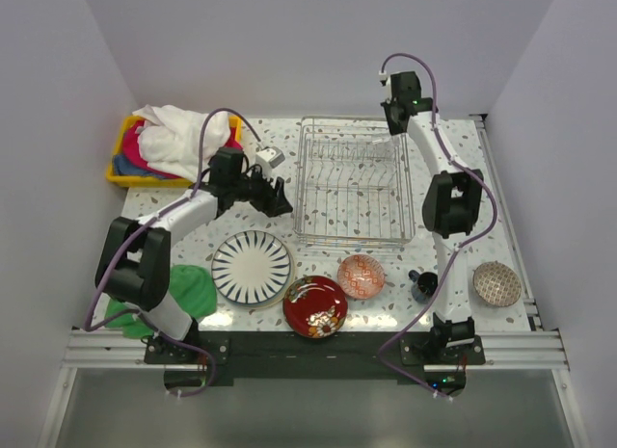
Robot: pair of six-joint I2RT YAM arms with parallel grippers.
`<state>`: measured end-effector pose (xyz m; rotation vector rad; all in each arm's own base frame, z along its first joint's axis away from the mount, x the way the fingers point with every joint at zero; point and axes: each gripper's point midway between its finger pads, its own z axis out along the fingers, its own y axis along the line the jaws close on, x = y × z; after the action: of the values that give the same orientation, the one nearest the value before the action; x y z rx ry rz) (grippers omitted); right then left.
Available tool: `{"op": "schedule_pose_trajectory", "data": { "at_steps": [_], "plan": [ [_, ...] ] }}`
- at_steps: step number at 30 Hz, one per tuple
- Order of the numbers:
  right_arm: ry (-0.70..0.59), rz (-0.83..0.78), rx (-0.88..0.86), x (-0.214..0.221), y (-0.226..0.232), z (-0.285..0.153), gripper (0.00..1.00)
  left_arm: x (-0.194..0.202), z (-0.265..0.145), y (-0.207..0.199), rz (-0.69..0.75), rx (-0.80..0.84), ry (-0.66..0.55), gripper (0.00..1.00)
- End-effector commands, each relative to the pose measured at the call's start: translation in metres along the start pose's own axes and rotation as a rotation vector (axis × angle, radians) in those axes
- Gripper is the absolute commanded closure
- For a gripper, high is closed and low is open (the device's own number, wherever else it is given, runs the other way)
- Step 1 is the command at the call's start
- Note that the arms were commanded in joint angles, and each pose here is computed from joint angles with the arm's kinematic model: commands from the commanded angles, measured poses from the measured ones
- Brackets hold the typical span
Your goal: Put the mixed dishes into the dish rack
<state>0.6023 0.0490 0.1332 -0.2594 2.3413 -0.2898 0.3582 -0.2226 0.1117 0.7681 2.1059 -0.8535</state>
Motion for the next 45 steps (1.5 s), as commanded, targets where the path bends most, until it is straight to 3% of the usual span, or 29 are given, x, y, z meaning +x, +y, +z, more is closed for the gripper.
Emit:
{"op": "schedule_pose_trajectory", "data": {
  "at_steps": [1, 12, 30, 35, 41, 45],
  "plan": [
    [0.020, -0.017, 0.006, 0.008, 0.001, 0.011, 1.00, -0.025, 0.003, -0.001, 0.044, 0.013, -0.056, 0.32],
    [0.005, 0.000, -0.092, 0.002, 0.020, 0.002, 1.00, -0.024, 0.002, -0.002, 0.046, 0.015, -0.061, 0.31],
    [-0.062, -0.125, -0.215, -0.021, 0.102, -0.037, 1.00, -0.018, 0.004, -0.002, 0.030, 0.014, -0.058, 0.31],
    [-0.084, -0.143, -0.215, -0.026, 0.106, -0.041, 1.00, -0.024, 0.009, 0.006, 0.037, -0.009, -0.084, 0.39],
    [-0.073, -0.156, -0.221, -0.022, 0.111, -0.035, 0.98, -0.030, 0.016, 0.010, 0.001, -0.006, -0.091, 0.57],
    [-0.078, -0.145, -0.246, -0.023, 0.117, -0.040, 0.98, -0.037, 0.020, 0.017, 0.001, -0.027, -0.098, 0.60]
  ]
}}
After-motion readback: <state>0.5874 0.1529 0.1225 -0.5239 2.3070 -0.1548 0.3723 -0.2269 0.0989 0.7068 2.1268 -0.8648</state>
